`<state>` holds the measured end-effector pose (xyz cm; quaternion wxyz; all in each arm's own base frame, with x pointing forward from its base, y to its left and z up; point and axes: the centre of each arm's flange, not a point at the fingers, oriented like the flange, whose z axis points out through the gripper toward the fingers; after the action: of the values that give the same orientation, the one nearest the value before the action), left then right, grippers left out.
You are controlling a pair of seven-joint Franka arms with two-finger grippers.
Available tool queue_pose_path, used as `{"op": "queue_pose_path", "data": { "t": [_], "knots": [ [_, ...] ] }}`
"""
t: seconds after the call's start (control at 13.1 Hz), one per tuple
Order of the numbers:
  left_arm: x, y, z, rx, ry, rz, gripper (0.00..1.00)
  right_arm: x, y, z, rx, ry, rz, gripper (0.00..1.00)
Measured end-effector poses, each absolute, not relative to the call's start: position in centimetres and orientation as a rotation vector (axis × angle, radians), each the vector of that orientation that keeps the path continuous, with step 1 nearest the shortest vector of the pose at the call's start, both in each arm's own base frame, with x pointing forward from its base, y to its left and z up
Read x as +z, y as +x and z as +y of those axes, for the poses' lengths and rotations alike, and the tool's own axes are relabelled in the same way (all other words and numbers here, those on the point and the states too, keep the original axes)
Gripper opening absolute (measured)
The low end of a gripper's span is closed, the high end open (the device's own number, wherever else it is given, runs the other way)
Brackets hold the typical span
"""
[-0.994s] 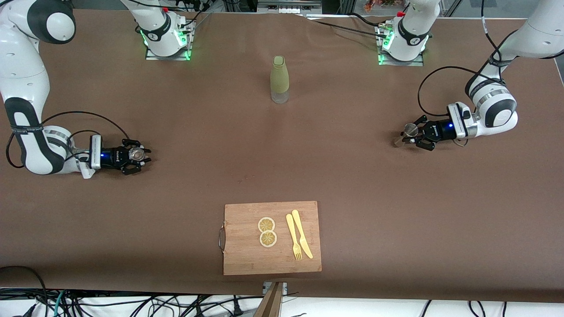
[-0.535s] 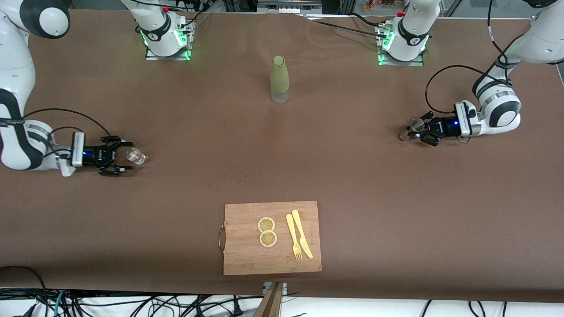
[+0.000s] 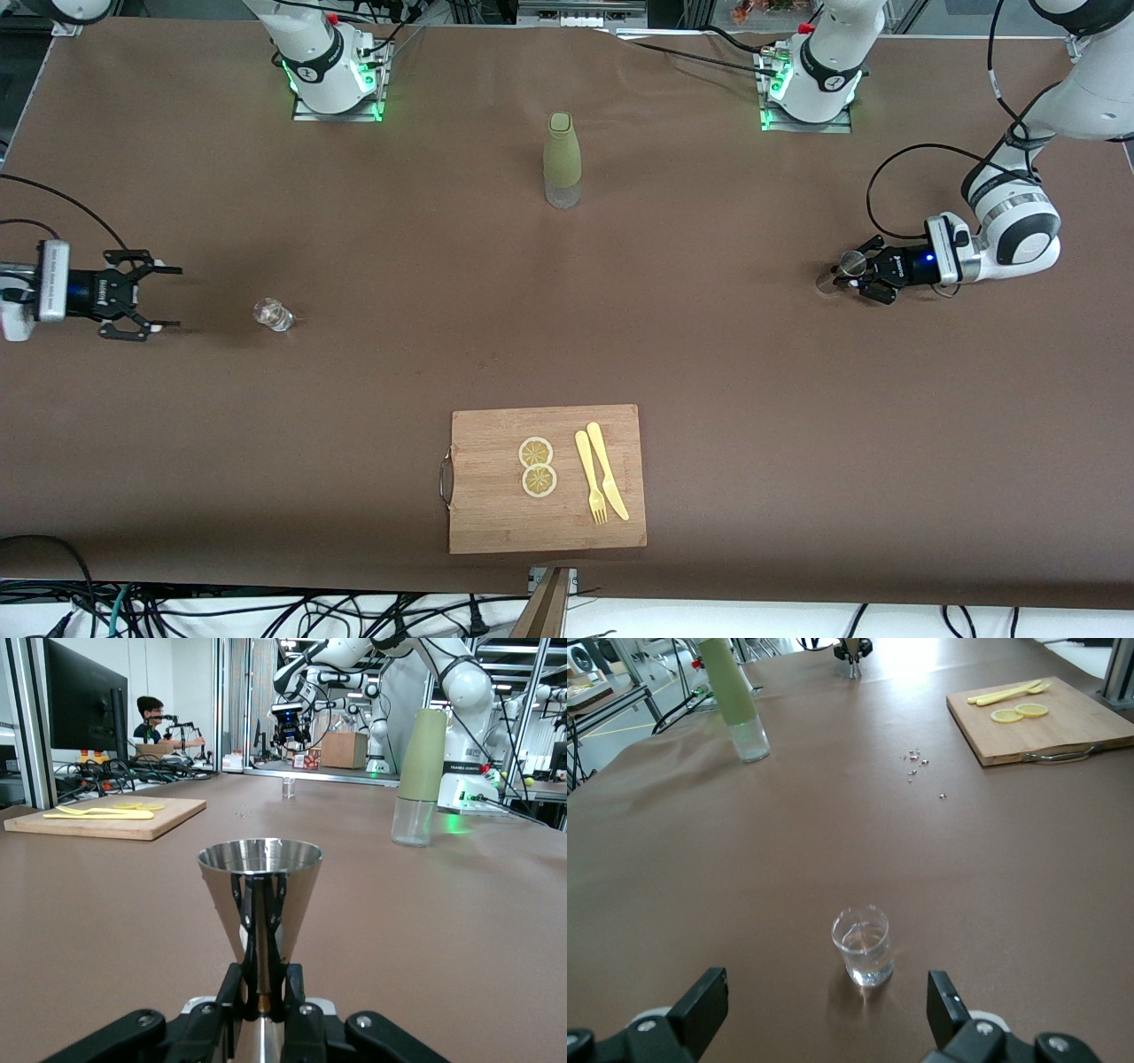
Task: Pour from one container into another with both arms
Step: 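Set down the cup with the right gripper while the left gripper lowers the jigger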
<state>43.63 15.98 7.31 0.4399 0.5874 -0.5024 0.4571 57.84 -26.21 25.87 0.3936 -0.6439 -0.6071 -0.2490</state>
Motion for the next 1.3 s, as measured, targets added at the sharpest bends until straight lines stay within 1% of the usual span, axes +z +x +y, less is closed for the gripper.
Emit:
{"op": "queue_pose_path", "data": {
  "t": [0.31, 0.54, 0.69, 0.76, 0.84, 0.92, 0.99, 1.07, 1.15, 1.3],
  "knots": [
    [7.1, 43.7, 16.2, 1.141, 1.451, -1.241, 0.22, 33.6, 60.6, -19.8, -0.428, -1.806, -1.414, 1.00],
    [7.2, 43.7, 16.9, 1.148, 1.458, -1.245, 0.21, 38.5, 61.6, -14.5, -0.276, -1.927, -1.373, 1.00],
    [7.2, 43.7, 18.0, 1.155, 1.475, -1.256, 0.38, 41.7, 61.7, -12.3, -0.181, -2.063, -1.315, 1.00],
    [7.1, 43.6, 18.6, 1.156, 1.486, -1.257, 0.49, 43.4, 61.4, -11.7, -0.130, -2.149, -1.270, 1.00],
    [7.1, 43.5, 18.9, 1.156, 1.494, -1.257, 0.58, 45.0, 60.8, -11.1, -0.082, -2.231, -1.217, 1.00],
    [7.0, 43.5, 19.2, 1.156, 1.500, -1.257, 0.71, 46.5, 60.0, -10.5, -0.033, -2.309, -1.150, 1.00],
    [7.1, 43.5, 19.5, 1.159, 1.505, -1.261, 0.80, 47.8, 59.1, -9.9, 0.018, -2.380, -1.087, 1.00],
    [7.3, 43.8, 20.1, 1.145, 1.501, -1.293, 0.91, 48.8, 58.3, -9.4, 0.069, -2.448, -1.045, 1.00],
    [7.7, 44.5, 21.0, 1.106, 1.491, -1.368, 1.00, 49.7, 57.7, -8.8, 0.123, -2.524, -1.001, 1.00],
    [10.2, 47.1, 23.6, 1.049, 1.490, -1.547, 1.00, 51.9, 56.8, -7.0, 0.230, -2.715, -0.844, 1.00]
  ]
}}
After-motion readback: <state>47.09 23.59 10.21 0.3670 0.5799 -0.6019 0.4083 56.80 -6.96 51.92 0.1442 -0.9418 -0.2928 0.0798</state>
